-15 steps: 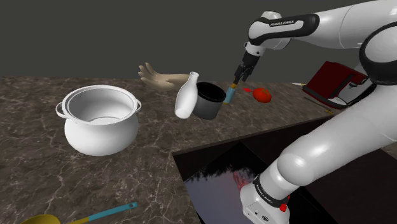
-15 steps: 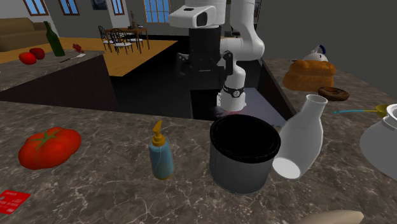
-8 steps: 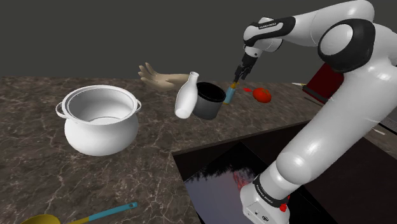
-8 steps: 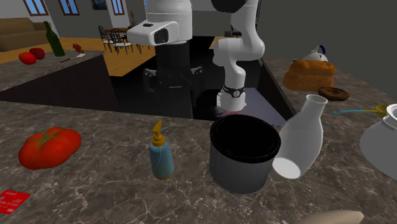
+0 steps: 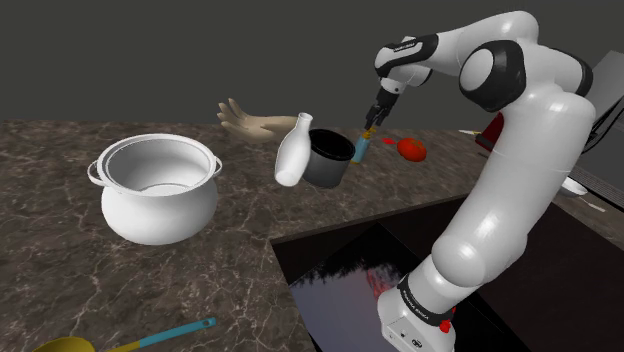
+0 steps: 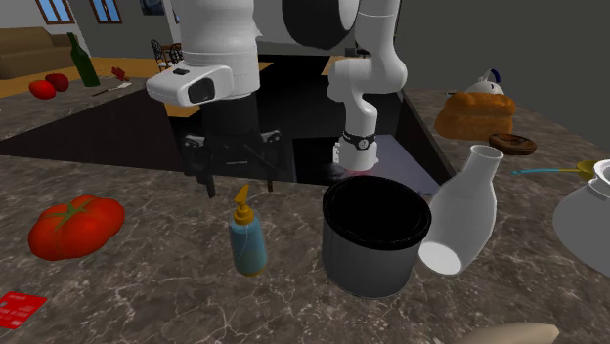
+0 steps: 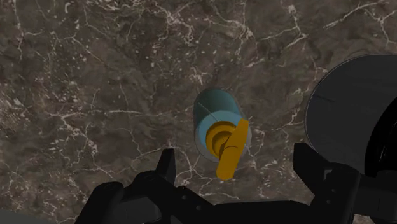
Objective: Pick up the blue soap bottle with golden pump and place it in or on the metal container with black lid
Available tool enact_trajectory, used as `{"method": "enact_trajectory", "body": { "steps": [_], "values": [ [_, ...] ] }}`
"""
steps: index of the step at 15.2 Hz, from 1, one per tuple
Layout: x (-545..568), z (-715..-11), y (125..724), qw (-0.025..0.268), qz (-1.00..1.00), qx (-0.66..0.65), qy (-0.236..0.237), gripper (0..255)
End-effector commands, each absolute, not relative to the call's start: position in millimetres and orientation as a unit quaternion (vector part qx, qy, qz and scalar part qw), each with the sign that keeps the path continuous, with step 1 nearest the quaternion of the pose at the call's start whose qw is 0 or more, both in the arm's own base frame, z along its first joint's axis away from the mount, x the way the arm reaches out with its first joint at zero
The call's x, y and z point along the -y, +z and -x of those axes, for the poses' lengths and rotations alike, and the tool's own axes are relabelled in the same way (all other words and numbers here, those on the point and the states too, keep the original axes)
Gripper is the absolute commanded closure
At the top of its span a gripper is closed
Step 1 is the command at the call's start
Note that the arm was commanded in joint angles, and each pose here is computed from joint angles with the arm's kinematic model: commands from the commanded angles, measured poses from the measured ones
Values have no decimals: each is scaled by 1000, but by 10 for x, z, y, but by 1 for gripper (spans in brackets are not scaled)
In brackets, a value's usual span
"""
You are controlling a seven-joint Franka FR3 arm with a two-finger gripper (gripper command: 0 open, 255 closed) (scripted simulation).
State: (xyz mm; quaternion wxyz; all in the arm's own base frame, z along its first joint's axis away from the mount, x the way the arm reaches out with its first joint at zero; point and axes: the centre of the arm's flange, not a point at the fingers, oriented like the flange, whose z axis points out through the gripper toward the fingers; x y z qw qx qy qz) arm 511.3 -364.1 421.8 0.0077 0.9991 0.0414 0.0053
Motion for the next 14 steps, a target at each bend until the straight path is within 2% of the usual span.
{"method": "enact_trajectory", "body": {
  "steps": [1,12,13,14],
  "values": [
    [3656,-5119,4113,8,-999,-42,6,0],
    [3658,-5121,3977,8,-999,-42,6,0],
    [3658,-5121,3977,8,-999,-42,6,255],
    [3658,-5121,3977,8,-999,-42,6,255]
  ]
}}
